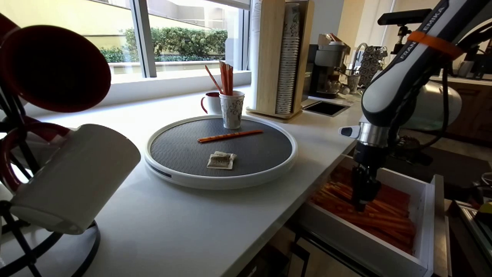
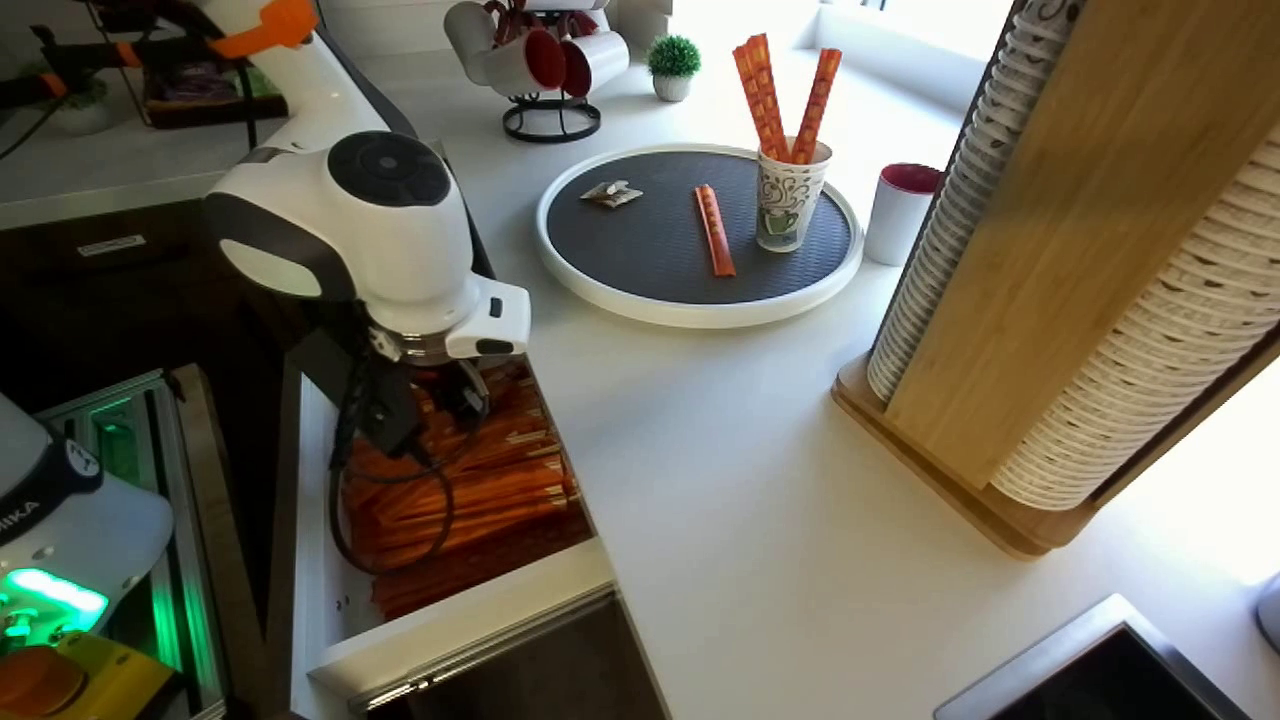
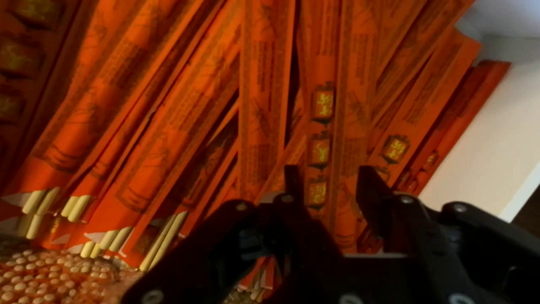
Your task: Place some orange packets from the drawer in the coffee cup.
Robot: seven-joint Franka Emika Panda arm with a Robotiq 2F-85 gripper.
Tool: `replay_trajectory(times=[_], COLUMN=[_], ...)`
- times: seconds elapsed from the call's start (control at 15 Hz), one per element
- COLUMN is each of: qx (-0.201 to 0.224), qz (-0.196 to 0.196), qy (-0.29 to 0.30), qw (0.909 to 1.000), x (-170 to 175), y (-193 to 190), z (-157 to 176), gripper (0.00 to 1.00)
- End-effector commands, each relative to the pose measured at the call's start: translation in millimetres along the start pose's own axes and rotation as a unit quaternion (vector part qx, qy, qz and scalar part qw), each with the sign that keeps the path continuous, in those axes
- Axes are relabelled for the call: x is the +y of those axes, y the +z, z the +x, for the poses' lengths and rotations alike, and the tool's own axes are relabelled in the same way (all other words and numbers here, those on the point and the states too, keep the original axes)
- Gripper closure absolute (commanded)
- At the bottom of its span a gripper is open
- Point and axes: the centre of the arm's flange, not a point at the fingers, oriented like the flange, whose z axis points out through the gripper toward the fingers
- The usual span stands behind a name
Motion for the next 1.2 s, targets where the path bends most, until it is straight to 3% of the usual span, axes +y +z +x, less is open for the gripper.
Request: replay_trajectory(times=[0.0,0.07,0.2,0.27,0.4,0.73,1.13], qx=[0.007,0.008,0.009,0.009,0.014,0.019,-0.034], qz=[-0.005,-0.004,-0.004,-0.003,-0.007,-0.006,0.003], qy=[-0.009,-0.011,-0.014,-0.015,-0.017,-0.017,0.006], qw=[0.9999,0.9999,0.9999,0.9998,0.9997,0.9997,0.9994], x=[-3,-5,-8,-9,-11,-13,-22], y=[27,30,34,35,29,5,-34], z=[-7,-7,-7,-7,-7,-5,-11], gripper=[0.54,0.56,0.81,0.82,0.99,0.98,0.98])
